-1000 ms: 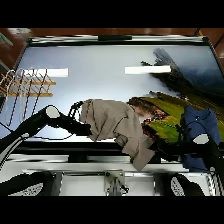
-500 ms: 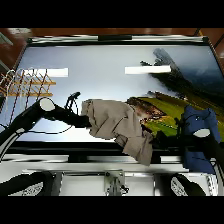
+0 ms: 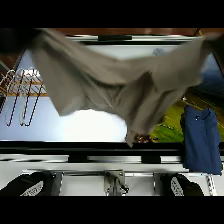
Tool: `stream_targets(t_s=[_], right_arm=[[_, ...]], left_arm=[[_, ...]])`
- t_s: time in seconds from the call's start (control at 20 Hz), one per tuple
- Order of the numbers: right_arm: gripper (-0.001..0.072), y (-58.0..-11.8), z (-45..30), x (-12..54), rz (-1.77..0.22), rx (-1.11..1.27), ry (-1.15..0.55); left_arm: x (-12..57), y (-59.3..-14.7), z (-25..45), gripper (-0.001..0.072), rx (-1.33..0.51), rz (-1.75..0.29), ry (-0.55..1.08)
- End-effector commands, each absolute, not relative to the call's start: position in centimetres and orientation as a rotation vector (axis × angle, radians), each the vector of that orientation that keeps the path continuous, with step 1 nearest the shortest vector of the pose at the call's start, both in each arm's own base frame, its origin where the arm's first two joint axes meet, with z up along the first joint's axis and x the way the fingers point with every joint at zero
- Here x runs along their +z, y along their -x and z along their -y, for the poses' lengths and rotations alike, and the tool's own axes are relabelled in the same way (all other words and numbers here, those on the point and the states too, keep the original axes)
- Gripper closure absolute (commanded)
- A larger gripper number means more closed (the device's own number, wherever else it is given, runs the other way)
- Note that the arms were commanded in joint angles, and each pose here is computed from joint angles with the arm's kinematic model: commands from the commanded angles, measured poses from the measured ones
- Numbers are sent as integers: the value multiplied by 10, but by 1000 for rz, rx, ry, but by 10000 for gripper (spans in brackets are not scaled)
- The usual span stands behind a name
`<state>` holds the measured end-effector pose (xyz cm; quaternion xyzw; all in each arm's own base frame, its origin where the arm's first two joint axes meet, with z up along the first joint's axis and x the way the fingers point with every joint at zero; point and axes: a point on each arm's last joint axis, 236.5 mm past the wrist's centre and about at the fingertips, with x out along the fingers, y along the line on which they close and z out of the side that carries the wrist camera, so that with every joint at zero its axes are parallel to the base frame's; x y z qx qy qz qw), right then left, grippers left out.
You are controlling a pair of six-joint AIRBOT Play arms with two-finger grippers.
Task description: Fold the shirts.
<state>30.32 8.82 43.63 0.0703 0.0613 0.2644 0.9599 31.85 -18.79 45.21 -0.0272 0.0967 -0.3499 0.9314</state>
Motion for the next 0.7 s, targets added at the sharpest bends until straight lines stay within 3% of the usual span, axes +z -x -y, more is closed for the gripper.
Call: stream_targets(t_s=[0.0,0.15,0.3,0.5,0.65], right_arm=[[648,-216,-97,585,315,453,9],[648,-184,-101,613,398,424,47],[647,-169,-104,613,383,423,-18],[647,-163,-83,595,310,284,2],[648,-194,-55,543,80,181,18]], left_arm=[[595,-215,145,667,-647,245,92],[605,-162,134,667,-646,312,80],[598,-135,120,667,-604,330,58],[546,-152,86,667,-430,103,52],[492,-175,77,667,-370,-104,5]])
